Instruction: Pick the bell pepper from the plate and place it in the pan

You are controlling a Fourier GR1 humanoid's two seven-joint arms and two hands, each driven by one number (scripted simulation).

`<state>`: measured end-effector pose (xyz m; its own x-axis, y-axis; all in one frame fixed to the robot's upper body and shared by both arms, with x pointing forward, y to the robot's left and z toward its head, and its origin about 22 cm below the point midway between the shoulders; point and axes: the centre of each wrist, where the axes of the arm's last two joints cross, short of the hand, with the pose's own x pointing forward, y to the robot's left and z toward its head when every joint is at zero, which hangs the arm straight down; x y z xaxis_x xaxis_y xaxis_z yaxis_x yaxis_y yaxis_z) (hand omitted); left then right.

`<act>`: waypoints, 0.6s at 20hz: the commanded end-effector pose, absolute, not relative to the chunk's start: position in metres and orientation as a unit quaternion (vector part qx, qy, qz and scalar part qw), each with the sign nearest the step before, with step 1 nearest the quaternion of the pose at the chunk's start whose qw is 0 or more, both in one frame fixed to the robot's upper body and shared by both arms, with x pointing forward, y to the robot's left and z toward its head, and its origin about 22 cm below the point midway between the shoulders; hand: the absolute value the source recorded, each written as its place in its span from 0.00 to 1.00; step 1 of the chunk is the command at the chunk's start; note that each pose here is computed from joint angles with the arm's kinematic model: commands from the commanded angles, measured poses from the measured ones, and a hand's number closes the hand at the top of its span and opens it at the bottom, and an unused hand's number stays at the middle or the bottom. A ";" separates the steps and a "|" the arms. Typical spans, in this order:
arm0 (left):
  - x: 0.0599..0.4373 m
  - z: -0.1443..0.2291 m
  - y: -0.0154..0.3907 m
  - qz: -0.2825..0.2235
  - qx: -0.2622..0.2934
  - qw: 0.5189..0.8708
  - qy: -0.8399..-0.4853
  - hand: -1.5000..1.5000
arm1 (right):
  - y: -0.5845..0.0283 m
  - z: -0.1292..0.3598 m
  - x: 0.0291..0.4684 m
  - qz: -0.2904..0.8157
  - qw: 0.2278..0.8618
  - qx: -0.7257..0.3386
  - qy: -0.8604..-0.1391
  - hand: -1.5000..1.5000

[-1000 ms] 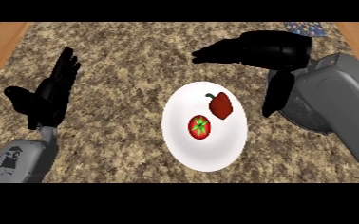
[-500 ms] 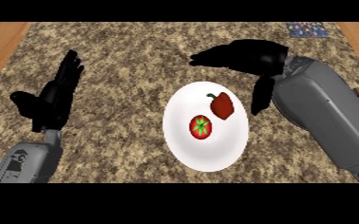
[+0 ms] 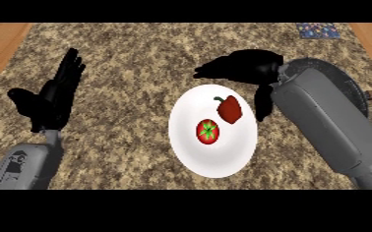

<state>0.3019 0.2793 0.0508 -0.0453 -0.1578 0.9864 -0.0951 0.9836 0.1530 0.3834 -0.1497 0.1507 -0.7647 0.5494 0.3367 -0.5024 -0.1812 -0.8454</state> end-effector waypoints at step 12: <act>0.297 0.046 0.268 -0.030 0.093 0.681 -0.726 0.50 | -0.143 0.115 0.380 0.830 0.292 -0.095 -0.466 0.00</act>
<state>0.2969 0.2741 0.0456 -0.0450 -0.1621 0.9858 -0.0937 0.9831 0.1574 0.3723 -0.1369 0.1212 -0.8073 0.5614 0.1819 -0.4216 -0.3329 -0.8435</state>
